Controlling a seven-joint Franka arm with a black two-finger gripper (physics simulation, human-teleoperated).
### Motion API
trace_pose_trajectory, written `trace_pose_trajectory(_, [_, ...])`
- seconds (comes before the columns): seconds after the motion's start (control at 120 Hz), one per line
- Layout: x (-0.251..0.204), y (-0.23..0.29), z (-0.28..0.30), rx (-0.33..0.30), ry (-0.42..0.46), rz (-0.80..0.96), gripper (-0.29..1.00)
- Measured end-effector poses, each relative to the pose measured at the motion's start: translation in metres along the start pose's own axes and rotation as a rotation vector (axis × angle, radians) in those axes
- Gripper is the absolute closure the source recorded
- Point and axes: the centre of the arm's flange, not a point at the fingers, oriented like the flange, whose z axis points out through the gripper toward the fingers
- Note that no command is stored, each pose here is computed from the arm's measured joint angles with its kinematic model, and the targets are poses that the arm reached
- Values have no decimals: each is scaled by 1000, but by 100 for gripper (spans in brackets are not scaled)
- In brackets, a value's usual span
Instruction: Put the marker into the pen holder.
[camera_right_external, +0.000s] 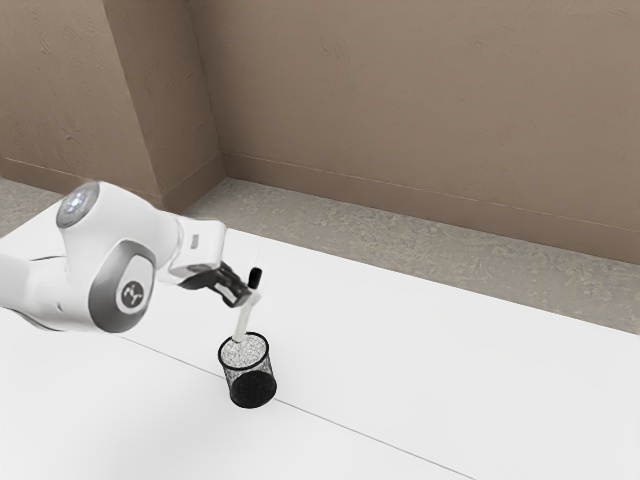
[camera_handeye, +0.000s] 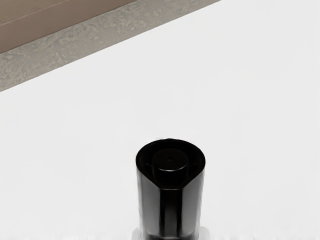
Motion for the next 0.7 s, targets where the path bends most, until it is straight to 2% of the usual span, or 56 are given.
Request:
trace_pose_trajectory(0.517, [-30,17,22,-29,-74,13,78])
trace_pose_trajectory(0.7, [-30,21,23,-39,-80,14,40])
